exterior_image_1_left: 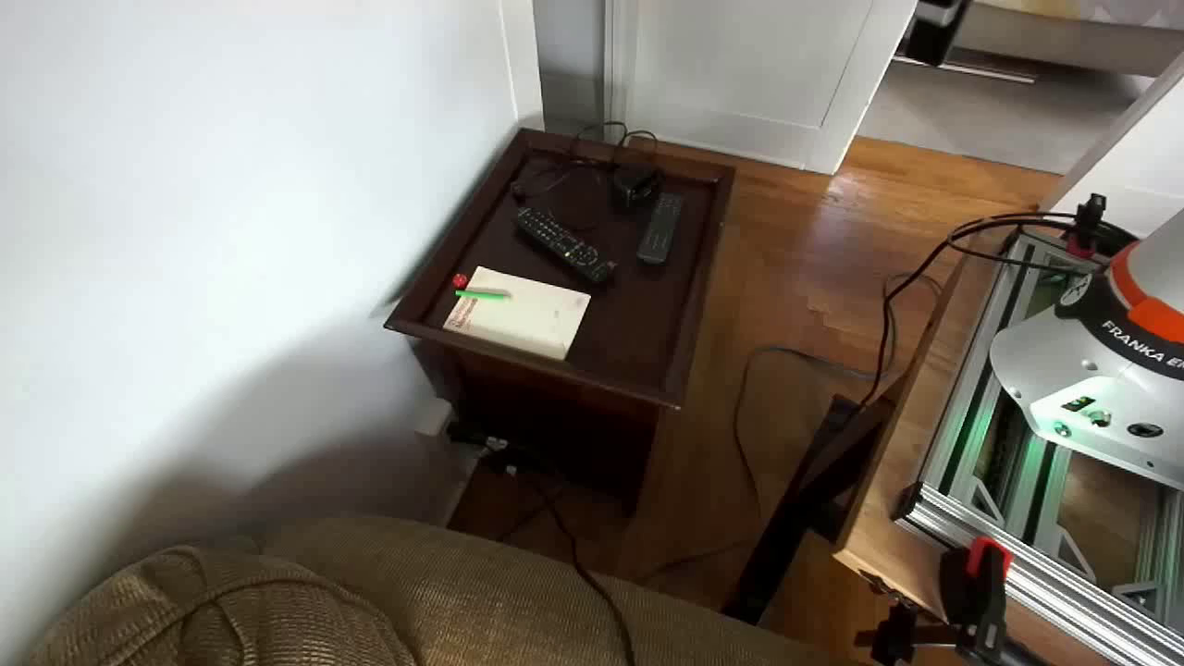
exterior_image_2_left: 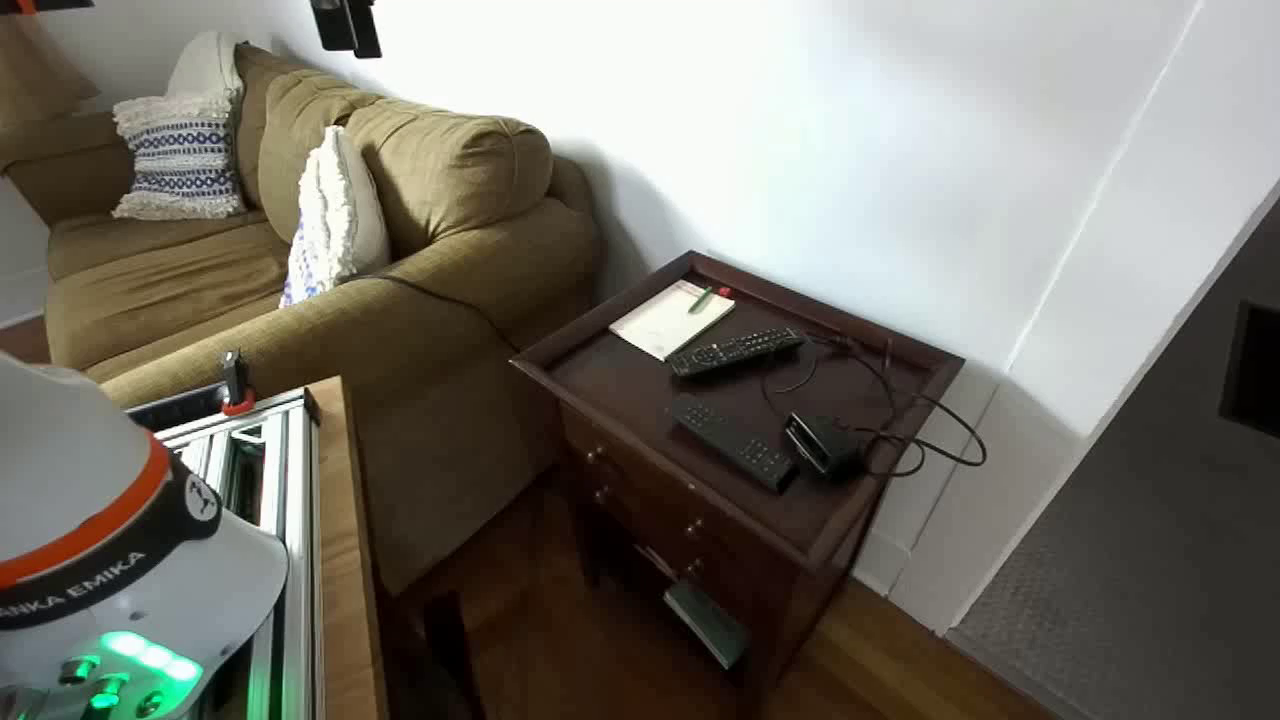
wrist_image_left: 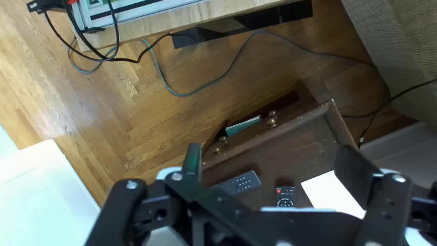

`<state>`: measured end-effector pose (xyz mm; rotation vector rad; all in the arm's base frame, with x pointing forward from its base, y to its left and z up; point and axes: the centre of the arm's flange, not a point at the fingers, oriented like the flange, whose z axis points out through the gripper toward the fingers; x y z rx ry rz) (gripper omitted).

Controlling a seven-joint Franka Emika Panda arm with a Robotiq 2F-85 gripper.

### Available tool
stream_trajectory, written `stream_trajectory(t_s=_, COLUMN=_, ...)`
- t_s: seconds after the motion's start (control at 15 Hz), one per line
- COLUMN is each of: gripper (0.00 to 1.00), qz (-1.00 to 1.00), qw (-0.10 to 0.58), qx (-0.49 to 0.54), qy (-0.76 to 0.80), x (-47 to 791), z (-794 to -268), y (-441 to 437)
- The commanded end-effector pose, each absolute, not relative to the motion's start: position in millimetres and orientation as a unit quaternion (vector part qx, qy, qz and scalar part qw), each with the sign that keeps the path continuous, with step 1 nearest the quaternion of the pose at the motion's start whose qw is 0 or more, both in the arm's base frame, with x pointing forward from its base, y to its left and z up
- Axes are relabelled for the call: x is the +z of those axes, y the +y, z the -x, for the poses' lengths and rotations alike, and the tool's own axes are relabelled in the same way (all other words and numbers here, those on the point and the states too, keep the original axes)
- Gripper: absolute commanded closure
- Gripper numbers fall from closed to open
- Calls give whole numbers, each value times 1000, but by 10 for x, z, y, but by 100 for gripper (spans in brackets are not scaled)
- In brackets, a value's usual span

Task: Press a button on the grey remote control.

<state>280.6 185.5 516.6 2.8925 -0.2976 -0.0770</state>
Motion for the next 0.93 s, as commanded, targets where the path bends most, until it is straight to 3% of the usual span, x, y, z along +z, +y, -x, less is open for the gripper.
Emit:
stream_trajectory(t_s=0.0, gripper=0, qz=-988, qw=116, qx=-26, qy=-102, x=5166, z=-2806, y=1854)
stream_trajectory(t_s=0.6, gripper=0, qz=-988, qw=116, qx=-26, qy=-102, x=5166, z=-2806, y=1854)
stream_trajectory(t_s=0.87, gripper=0, qz=-990, qw=86, qx=-23, qy=-114, x=4917, z=-2998, y=1614)
